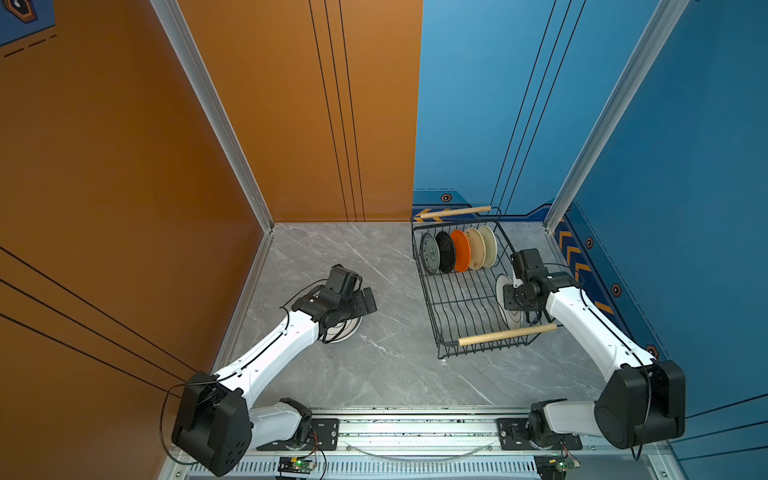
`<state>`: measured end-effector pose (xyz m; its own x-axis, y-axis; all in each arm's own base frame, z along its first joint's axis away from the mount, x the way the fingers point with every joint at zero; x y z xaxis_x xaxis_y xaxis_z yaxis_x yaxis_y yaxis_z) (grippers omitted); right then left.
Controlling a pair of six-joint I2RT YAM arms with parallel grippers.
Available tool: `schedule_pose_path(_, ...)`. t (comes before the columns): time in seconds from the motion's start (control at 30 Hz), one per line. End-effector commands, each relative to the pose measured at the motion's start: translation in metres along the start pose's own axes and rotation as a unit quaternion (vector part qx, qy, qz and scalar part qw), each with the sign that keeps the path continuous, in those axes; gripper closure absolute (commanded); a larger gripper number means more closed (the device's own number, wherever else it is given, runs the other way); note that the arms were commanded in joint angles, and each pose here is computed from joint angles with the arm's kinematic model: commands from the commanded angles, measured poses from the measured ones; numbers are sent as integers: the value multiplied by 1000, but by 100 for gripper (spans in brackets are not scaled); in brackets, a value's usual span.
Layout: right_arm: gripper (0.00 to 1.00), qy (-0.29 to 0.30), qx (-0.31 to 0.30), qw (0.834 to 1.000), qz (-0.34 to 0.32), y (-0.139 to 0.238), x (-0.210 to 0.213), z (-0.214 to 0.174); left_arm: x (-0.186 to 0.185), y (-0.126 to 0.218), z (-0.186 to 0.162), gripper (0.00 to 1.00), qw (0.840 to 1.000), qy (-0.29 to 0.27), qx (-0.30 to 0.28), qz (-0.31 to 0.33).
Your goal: Unload the plates from the dish rack
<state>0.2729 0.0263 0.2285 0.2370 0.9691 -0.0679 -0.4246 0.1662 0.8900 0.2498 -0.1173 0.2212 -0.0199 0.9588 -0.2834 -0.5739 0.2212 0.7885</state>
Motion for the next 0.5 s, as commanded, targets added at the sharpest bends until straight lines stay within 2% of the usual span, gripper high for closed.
schedule_pose_path(0.0, 81, -3, -15, 1000, -1, 3, -3, -1, -6, 4, 8, 2, 1000, -24, -15, -14)
schedule_pose_path(0.23, 91, 2, -19, 1000, -1, 7, -3, -1, -10, 12, 10, 2, 997, -58, -41, -32)
schedule_pose_path(0.47, 94, 6, -36, 999, 3, 23, -5, 4, -7, 18, 10, 2, 996, -59, -67, -22)
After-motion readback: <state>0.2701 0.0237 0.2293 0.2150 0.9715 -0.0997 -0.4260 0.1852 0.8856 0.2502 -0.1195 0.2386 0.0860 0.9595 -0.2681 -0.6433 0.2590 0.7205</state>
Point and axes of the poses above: each gripper's point midway between its finger pads, its own y axis back along the fingers, its own x axis along the line the jaws close on, z = x × y, the point moved 10 cm from there along y, back along the fingers, and after that the axes turned 9 degrees about -y, right-handed, at the moved point
